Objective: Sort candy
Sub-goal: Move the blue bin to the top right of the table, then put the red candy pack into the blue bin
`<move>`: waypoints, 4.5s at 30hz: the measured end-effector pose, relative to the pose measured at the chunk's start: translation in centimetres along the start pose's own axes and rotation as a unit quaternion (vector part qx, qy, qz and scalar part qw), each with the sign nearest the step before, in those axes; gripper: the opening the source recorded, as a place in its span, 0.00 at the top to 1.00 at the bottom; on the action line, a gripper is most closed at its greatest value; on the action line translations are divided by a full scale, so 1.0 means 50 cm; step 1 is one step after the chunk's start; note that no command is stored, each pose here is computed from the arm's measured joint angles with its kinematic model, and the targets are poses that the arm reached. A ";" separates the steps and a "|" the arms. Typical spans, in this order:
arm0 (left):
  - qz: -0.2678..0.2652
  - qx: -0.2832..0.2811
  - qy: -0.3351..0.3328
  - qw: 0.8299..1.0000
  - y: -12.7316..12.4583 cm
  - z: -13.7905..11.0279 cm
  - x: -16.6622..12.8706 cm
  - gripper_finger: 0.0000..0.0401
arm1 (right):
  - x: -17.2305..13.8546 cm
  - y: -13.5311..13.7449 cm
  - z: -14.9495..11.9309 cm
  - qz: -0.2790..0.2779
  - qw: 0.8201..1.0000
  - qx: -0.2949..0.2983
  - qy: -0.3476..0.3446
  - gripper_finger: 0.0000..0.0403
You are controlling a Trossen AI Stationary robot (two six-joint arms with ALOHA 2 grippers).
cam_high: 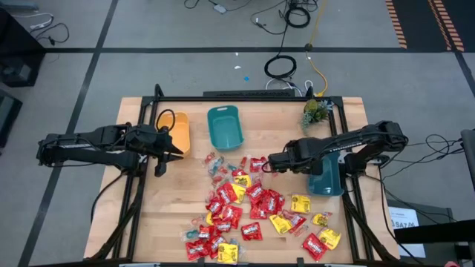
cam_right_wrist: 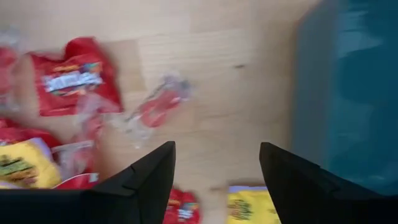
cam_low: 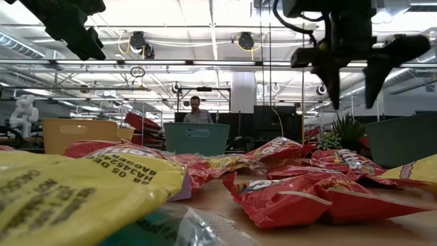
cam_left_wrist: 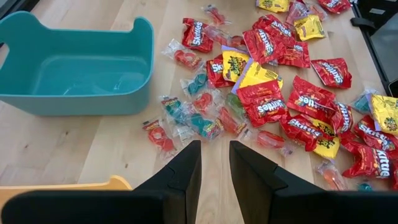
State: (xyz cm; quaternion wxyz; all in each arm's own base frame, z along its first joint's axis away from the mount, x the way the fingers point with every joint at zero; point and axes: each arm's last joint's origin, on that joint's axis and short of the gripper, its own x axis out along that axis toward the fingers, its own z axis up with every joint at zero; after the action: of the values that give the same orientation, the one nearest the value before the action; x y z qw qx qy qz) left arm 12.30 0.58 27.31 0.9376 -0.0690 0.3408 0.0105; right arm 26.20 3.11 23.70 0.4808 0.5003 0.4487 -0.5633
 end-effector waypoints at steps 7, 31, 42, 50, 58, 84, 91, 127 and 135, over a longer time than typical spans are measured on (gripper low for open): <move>0.000 0.000 0.000 1.000 0.000 0.000 0.000 0.77 | 0.006 -0.032 0.005 -0.085 0.996 0.003 0.007 0.44; -0.003 -0.001 0.000 1.000 0.000 0.000 0.000 0.77 | 0.111 -0.032 -0.017 -0.038 0.994 0.051 0.086 0.99; -0.001 0.000 -0.007 1.000 0.000 0.003 0.000 0.77 | -0.061 0.027 0.078 0.022 0.999 0.040 -0.003 1.00; 0.001 0.003 -0.006 1.000 0.000 0.003 0.000 0.77 | -0.067 0.114 0.206 0.035 0.999 -0.017 -0.020 1.00; 0.008 0.013 -0.014 1.000 0.000 0.003 -0.005 0.77 | -0.016 0.241 0.337 0.031 0.994 -0.104 -0.009 1.00; -0.007 0.022 -0.109 0.994 -0.002 -0.015 -0.041 0.77 | 0.095 0.316 0.372 0.011 0.989 -0.137 0.050 0.80; -0.046 0.019 -0.166 0.985 -0.001 -0.021 0.001 0.77 | 0.013 0.295 0.349 0.039 0.985 -0.169 0.011 0.64; 0.003 -0.080 -0.116 0.990 0.009 -0.066 0.074 0.77 | -0.035 -0.127 -0.072 0.321 0.807 -0.471 -0.156 0.60; -0.001 -0.073 -0.104 0.992 0.001 -0.062 0.090 0.77 | 0.017 -0.122 -0.076 0.276 0.827 -0.465 -0.154 0.60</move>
State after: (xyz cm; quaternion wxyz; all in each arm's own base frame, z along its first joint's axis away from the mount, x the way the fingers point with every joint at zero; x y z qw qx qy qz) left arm 13.80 0.09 22.07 0.9605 -0.1358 0.2393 0.0417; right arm 20.61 7.59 22.63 0.8548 0.2270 0.4211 -0.2011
